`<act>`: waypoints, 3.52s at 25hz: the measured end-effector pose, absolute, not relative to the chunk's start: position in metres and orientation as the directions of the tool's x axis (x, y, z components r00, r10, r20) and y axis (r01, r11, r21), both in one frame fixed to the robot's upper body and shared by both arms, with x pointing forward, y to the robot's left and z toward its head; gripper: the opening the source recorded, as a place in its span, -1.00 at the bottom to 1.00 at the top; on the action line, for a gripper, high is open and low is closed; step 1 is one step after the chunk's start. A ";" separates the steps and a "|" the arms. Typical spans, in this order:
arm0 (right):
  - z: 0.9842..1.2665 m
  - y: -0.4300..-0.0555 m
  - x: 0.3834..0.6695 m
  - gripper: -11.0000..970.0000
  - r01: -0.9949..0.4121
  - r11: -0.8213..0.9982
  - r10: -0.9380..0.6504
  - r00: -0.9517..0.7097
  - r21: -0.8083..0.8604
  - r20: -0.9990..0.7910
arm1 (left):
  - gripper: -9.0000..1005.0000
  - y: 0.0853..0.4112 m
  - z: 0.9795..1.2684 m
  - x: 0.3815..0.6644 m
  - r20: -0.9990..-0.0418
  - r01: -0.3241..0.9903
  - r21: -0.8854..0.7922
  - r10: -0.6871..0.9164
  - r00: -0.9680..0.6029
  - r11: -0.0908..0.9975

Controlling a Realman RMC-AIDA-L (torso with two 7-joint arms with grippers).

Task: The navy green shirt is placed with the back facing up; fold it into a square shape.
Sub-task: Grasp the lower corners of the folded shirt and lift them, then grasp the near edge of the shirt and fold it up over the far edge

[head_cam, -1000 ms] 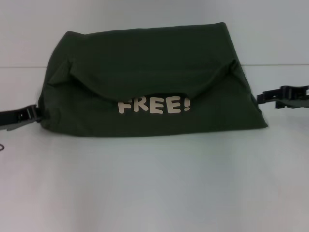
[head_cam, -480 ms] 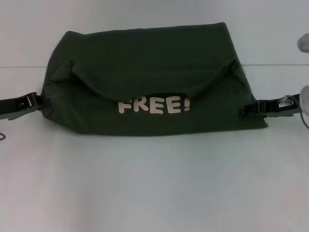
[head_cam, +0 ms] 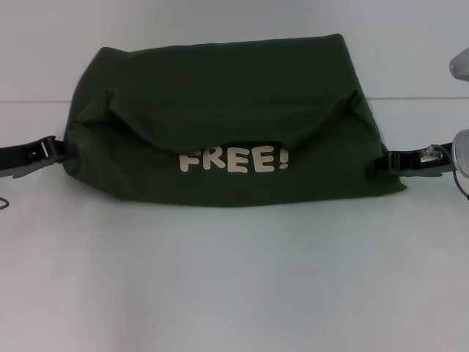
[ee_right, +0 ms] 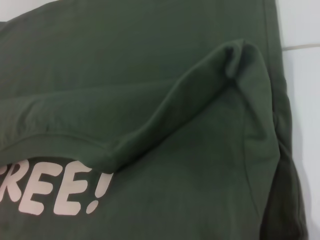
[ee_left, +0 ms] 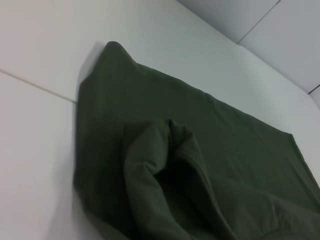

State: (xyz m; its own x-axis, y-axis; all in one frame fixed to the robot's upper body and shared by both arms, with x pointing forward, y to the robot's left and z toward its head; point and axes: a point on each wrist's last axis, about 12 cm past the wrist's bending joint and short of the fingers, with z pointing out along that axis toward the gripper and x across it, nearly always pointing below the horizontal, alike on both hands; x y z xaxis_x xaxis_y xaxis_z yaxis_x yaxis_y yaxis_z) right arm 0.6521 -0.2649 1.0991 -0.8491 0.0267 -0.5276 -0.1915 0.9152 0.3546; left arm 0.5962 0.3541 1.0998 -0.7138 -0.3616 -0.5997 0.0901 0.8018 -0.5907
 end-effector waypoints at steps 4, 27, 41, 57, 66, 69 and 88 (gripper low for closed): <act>1.099 -0.267 0.652 -0.24 -0.185 0.917 0.031 -0.851 0.354 -0.525 | -0.96 0.354 1.100 0.597 -0.600 0.091 -0.591 -0.361 -0.713 0.802; 1.113 -0.320 0.586 -0.93 -0.184 0.821 -0.006 -0.950 0.541 -0.313 | -0.96 0.374 1.126 0.543 -0.437 0.240 -0.678 -0.119 -0.892 0.695; 1.135 -0.332 0.570 -0.93 -0.303 0.629 0.055 -0.902 0.716 -0.429 | -0.95 0.388 1.146 0.542 -0.413 0.231 -0.670 -0.095 -0.906 0.705; 1.149 -0.328 0.647 -0.93 -0.198 0.652 0.527 -0.576 0.732 -0.625 | -0.96 0.357 1.182 0.642 -0.563 0.126 -0.508 -0.218 -0.797 0.852; 1.120 -0.285 0.683 -0.93 -0.040 0.838 0.451 -0.513 0.544 -0.731 | -0.96 0.313 1.165 0.680 -0.673 0.089 -0.383 -0.212 -0.709 0.919; 1.119 -0.276 0.688 -0.93 -0.023 0.869 0.418 -0.500 0.495 -0.758 | -0.95 0.302 1.162 0.685 -0.702 0.097 -0.345 -0.188 -0.687 0.934; 1.130 -0.249 0.708 -0.93 0.005 0.929 0.332 -0.453 0.370 -0.828 | -0.95 0.299 1.148 0.690 -0.746 0.035 -0.296 -0.209 -0.632 0.954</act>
